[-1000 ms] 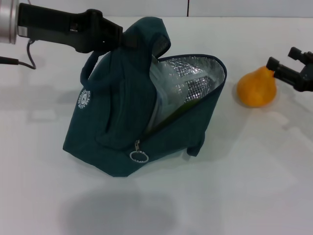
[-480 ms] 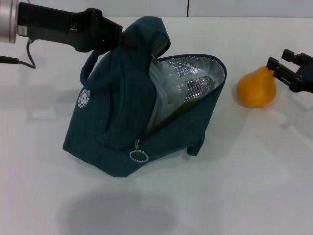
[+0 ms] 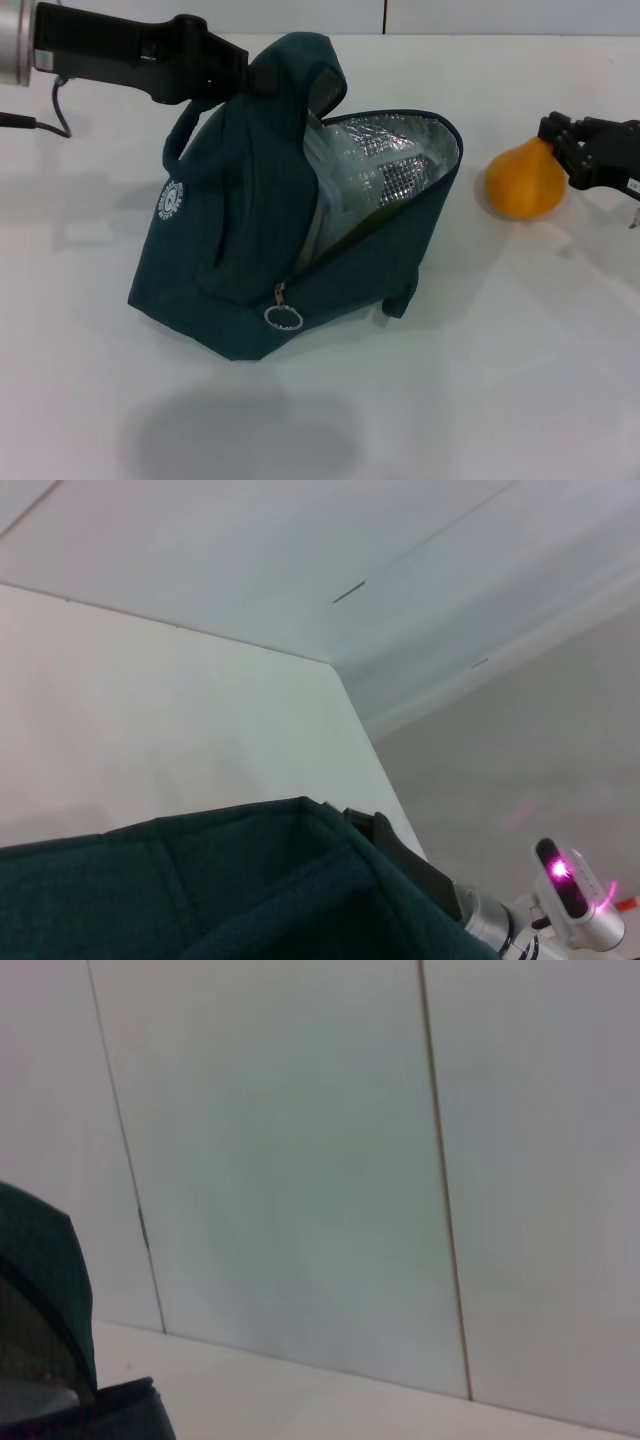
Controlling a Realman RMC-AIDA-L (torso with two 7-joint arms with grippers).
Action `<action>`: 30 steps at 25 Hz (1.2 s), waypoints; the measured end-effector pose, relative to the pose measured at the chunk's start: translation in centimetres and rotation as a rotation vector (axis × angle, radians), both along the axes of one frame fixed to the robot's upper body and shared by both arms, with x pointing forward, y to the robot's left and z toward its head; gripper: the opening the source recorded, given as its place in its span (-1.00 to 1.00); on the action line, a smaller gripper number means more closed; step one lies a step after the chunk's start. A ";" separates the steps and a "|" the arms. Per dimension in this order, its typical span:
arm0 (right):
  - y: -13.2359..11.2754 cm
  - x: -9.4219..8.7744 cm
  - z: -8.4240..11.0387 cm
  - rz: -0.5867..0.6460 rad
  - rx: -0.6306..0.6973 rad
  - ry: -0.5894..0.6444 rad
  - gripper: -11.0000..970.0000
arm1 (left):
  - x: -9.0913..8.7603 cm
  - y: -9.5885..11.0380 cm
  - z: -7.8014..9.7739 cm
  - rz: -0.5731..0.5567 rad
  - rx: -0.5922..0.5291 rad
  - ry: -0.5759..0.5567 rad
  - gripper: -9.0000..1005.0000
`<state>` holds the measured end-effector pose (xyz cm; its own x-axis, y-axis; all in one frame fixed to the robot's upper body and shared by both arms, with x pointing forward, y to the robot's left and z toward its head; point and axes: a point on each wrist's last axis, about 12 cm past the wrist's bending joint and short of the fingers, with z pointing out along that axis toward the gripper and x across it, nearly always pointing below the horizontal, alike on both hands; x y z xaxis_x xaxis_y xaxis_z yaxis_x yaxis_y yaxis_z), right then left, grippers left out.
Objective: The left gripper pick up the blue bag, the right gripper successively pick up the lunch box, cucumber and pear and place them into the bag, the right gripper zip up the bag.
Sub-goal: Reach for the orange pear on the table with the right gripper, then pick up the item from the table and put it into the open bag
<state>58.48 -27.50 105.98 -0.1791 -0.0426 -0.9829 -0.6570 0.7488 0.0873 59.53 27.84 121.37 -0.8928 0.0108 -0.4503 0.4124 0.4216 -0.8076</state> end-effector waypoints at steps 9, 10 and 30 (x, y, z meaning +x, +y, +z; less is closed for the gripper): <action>0.2 -0.3 0.1 0.023 0.015 -0.009 -0.89 | 0.0 0.0 0.0 0.000 0.001 0.000 -0.89; 0.2 -0.4 0.2 0.027 0.025 -0.015 -0.90 | 0.0 0.0 0.0 0.000 0.002 0.000 -0.89; 3.9 -0.5 7.1 0.340 0.555 -0.072 -0.91 | -0.1 0.3 -0.2 0.004 0.007 0.013 -0.89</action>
<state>58.01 -23.58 113.05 -0.1785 0.4320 -0.8840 -0.8679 0.3541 0.3483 59.41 28.10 121.16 -0.8987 0.0103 -0.4385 0.4000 0.4292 -0.8098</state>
